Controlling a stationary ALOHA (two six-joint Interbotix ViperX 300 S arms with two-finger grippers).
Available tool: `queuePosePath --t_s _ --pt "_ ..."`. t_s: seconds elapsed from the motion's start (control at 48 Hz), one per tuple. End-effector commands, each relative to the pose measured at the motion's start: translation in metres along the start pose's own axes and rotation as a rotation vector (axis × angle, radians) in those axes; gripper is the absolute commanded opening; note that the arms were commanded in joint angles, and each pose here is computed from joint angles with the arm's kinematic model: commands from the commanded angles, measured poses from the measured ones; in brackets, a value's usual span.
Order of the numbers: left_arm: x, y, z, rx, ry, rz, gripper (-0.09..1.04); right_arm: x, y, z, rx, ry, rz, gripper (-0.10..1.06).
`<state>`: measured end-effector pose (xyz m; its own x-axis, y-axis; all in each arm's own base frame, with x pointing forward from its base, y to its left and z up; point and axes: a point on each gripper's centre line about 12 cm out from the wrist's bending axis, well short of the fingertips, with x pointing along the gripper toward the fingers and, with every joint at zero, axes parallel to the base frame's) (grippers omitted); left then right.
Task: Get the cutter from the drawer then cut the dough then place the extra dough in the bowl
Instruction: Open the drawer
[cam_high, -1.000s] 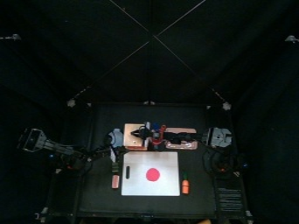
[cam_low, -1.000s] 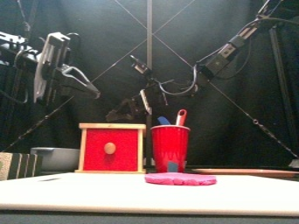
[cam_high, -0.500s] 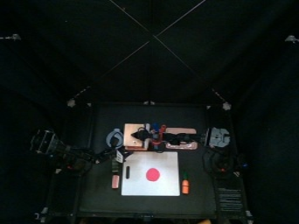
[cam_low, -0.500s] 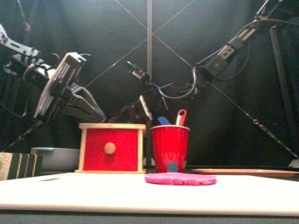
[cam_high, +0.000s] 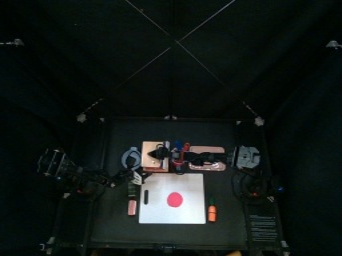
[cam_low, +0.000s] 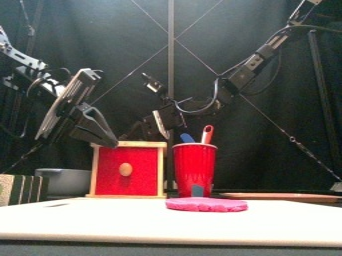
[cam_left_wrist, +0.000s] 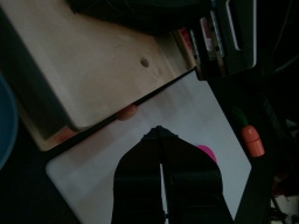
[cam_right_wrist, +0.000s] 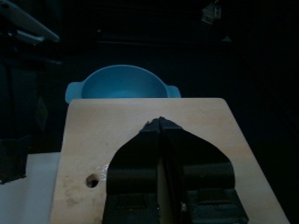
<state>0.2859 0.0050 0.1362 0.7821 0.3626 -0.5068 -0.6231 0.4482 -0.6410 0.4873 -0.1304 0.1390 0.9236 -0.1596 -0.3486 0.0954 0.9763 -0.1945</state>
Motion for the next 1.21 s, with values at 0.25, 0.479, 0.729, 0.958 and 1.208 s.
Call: queuePosePath --t_s 0.25,0.479,0.729,0.958,1.208 --pt "0.012 -0.013 0.0 -0.078 -0.011 0.027 0.64 0.001 0.021 -0.024 -0.014 0.09 0.042 0.04" --pt "0.02 -0.015 -0.002 -0.112 -0.013 0.053 0.84 0.003 0.025 -0.029 -0.019 0.122 0.051 0.04" --pt "0.022 0.0 -0.002 -0.3 -0.035 0.183 0.85 0.004 0.026 -0.028 -0.023 0.121 0.053 0.04" --pt "0.032 -0.007 0.002 -0.31 -0.051 0.18 0.85 0.005 0.025 -0.026 -0.022 0.119 0.05 0.04" --pt "0.051 -0.004 0.005 -0.295 -0.076 0.21 0.85 0.006 0.027 -0.029 -0.022 0.124 0.054 0.04"
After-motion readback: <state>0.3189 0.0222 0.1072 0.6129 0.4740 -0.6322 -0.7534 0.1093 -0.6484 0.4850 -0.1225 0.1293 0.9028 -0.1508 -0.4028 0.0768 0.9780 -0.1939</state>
